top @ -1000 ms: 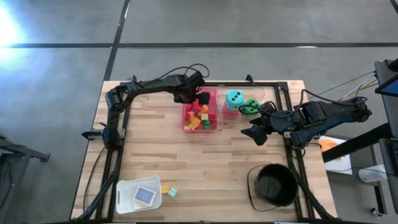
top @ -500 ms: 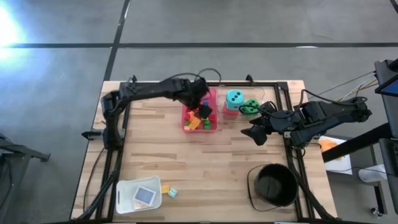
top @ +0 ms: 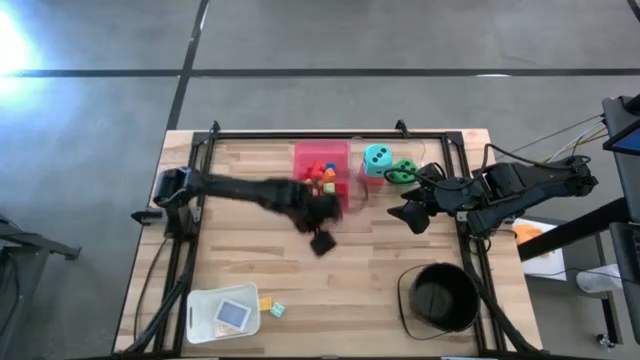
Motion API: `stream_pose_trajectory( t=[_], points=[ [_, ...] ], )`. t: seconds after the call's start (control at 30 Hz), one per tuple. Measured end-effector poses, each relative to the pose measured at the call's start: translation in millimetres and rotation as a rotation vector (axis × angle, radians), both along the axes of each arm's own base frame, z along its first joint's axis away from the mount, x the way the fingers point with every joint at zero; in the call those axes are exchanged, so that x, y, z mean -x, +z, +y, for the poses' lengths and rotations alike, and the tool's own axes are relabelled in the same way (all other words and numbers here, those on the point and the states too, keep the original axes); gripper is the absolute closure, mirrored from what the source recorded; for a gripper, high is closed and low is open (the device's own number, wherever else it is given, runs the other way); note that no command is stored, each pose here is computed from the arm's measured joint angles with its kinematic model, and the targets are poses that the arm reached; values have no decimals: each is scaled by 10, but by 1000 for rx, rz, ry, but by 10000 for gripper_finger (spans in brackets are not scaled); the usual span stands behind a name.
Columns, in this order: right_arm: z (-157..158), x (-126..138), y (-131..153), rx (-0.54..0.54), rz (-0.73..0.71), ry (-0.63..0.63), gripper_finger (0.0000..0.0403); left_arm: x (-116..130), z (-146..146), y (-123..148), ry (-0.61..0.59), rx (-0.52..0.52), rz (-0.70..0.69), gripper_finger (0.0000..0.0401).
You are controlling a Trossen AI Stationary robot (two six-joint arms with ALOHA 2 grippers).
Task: Pick & Place Toys
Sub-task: Put the light blue game piece into the red bin
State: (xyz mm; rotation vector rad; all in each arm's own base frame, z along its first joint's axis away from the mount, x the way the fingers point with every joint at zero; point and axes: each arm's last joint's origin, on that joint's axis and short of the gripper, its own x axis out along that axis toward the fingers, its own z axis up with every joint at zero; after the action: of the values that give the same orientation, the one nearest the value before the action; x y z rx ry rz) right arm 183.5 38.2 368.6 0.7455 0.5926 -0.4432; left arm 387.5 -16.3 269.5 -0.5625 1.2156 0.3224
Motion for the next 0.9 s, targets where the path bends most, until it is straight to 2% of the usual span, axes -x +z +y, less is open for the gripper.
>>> stream_pose_trajectory(
  t=[0.27,0.43,0.6,0.73,0.9],
  points=[
    [0,0,0,1,0,1,33,97,-807,-75,-311,-34,-14,114],
    [0,0,0,2,0,1,33,170,-1208,-218,-389,-25,37,114],
    [-1,0,0,1,0,0,33,175,-1394,-417,-401,23,109,114],
    [0,1,0,0,0,0,33,180,-1493,-537,-461,92,158,114],
    [0,1,0,1,1,0,33,228,-1582,-627,-568,88,202,114]
  ],
)
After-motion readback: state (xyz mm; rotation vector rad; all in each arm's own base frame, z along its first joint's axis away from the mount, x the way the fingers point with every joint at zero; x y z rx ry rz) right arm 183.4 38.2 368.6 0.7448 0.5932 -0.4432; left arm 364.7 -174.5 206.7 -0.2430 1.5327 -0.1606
